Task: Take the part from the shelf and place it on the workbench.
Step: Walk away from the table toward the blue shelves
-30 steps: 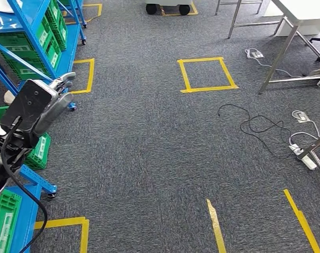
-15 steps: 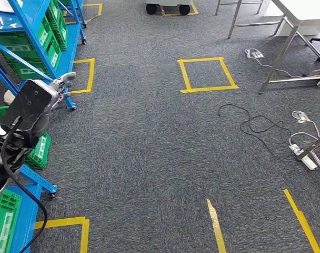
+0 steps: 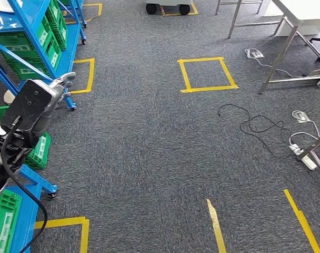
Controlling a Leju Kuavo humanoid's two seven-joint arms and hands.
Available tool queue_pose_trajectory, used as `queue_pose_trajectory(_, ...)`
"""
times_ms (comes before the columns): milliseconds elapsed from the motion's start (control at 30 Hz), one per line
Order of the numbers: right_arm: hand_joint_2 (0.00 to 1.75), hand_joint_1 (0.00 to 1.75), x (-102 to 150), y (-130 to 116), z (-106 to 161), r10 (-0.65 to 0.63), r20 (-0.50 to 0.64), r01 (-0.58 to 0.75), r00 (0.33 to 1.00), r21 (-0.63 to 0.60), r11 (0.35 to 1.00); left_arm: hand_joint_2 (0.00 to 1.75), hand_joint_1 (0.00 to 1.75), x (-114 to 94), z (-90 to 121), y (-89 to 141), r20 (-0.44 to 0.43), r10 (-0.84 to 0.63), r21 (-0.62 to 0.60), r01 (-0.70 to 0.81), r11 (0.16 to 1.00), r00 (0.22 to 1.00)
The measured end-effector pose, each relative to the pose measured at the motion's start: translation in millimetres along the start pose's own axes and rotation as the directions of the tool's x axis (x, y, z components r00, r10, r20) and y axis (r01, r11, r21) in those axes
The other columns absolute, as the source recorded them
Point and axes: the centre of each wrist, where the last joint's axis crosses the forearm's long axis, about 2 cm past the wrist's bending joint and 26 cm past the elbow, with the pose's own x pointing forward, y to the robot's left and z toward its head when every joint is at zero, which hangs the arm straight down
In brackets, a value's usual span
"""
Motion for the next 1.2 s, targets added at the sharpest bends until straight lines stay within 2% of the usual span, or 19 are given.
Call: queue_pose_trajectory(1200, 0.0, 0.0, 0.0, 0.0, 0.0, 0.0, 0.0, 0.0, 1.0, 0.0, 1.0, 0.0, 0.0, 0.0, 0.0, 0.0, 0.0, 0.0, 0.0, 0.0, 1.0, 1.0)
